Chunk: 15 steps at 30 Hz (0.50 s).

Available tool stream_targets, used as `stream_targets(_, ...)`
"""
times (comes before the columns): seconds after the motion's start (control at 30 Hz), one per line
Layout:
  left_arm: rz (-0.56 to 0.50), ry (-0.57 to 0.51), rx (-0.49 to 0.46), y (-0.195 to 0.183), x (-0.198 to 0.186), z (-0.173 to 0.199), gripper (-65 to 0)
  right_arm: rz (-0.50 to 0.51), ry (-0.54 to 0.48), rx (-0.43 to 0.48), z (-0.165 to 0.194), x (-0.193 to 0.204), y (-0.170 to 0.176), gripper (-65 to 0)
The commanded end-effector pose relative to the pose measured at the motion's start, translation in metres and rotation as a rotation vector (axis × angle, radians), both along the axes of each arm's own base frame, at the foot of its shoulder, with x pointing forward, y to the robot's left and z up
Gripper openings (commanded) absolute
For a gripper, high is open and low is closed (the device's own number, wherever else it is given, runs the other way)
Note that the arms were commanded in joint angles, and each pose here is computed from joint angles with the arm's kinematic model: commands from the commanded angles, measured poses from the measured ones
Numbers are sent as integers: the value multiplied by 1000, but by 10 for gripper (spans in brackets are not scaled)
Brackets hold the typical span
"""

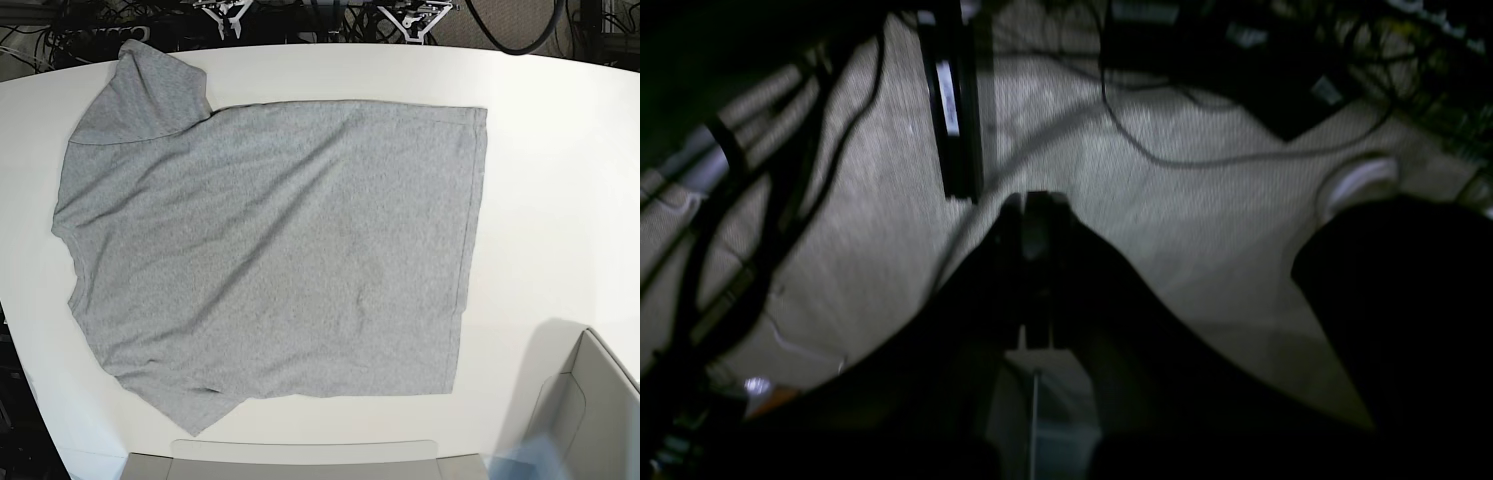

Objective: Fold the T-shirt properly

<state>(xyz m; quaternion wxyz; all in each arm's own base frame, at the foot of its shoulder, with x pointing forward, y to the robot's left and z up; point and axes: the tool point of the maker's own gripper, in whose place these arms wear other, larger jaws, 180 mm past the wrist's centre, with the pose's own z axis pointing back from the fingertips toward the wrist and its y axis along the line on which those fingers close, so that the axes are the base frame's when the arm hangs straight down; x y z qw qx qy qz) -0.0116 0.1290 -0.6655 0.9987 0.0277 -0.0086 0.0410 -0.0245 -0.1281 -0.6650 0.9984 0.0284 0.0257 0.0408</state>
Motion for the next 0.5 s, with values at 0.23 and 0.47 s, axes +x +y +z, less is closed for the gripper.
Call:
stream_targets(0.23, -2, 0, 22, 13, 0, 0, -648, -10, 20, -14, 1, -13, -14, -646)
stream_targets(0.47, -2, -3, 19, 10, 2, 0, -648, -12, 6, -12, 0, -3, -13, -646)
